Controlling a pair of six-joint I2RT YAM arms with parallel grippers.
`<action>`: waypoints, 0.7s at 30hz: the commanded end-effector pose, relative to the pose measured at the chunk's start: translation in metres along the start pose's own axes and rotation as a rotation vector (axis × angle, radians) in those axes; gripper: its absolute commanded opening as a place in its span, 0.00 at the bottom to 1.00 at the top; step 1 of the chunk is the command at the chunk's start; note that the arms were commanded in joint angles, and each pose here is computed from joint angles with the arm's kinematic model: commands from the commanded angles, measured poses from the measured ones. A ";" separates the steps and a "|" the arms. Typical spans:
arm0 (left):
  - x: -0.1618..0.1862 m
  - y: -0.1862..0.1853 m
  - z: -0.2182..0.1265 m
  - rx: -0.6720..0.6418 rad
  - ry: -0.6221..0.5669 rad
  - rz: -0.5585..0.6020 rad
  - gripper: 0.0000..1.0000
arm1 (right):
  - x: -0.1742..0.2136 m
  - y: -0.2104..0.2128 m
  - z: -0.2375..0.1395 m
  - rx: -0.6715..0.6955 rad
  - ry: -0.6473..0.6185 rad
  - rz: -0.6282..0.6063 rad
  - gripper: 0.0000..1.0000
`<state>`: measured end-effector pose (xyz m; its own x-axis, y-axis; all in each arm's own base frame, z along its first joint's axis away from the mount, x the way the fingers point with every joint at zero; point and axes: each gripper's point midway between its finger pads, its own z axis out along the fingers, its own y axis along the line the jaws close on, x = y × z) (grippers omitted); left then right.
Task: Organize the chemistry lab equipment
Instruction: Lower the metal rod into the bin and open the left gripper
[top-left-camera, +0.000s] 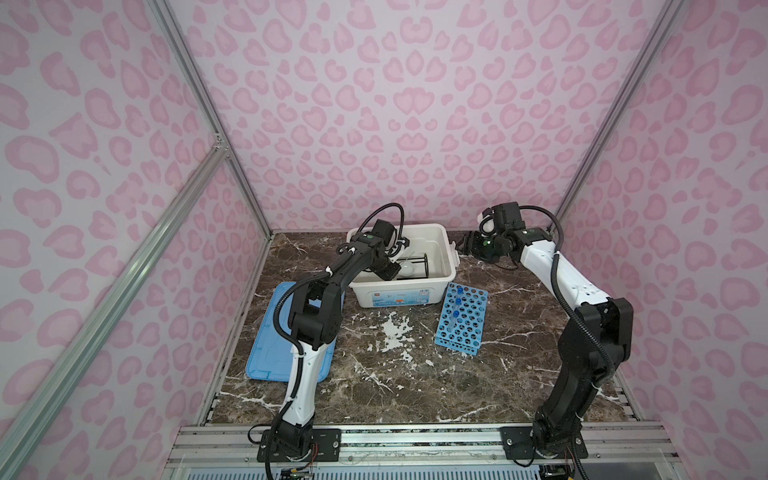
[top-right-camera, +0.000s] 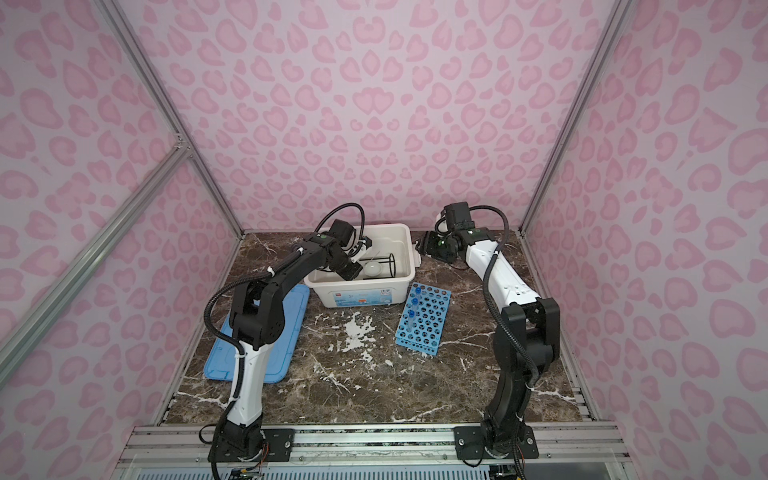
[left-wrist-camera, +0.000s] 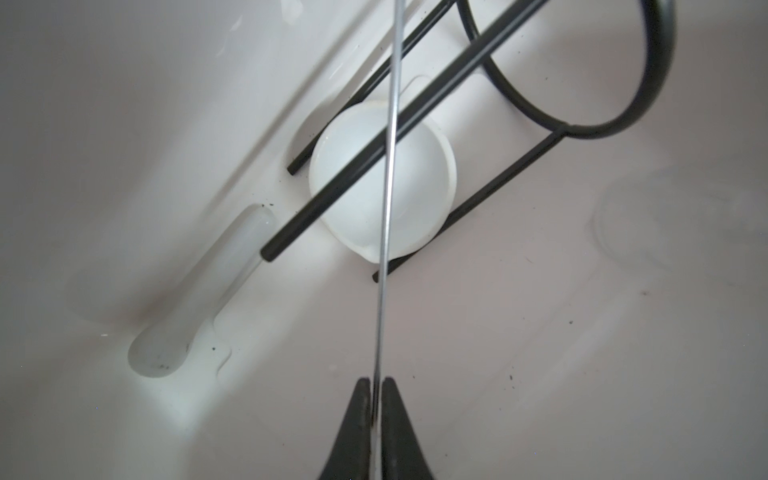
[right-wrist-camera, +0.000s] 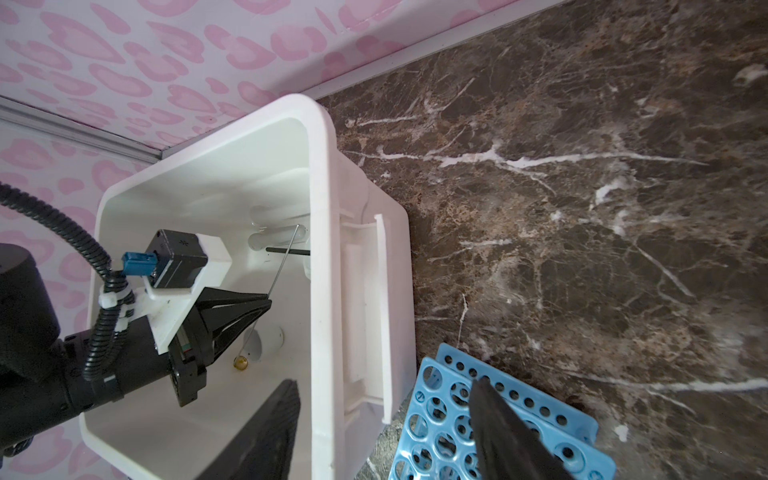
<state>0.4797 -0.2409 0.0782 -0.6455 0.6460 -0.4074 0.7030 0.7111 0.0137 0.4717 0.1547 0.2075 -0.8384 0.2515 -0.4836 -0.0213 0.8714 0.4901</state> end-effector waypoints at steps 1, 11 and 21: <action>0.003 0.000 0.000 -0.002 0.013 -0.008 0.19 | -0.001 0.002 0.000 -0.010 -0.012 -0.002 0.67; -0.009 0.001 -0.019 -0.013 -0.022 -0.023 0.38 | -0.001 0.004 -0.003 -0.018 -0.024 0.000 0.67; -0.032 0.001 -0.059 -0.030 -0.109 -0.064 0.64 | 0.002 0.005 -0.008 -0.030 -0.039 -0.003 0.67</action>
<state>0.4848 -0.2423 0.1261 -0.6524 0.5903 -0.4753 0.6625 0.7488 0.0207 0.4642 0.1540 0.2104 -0.8263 0.2620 -0.4986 -0.0270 0.8658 0.4997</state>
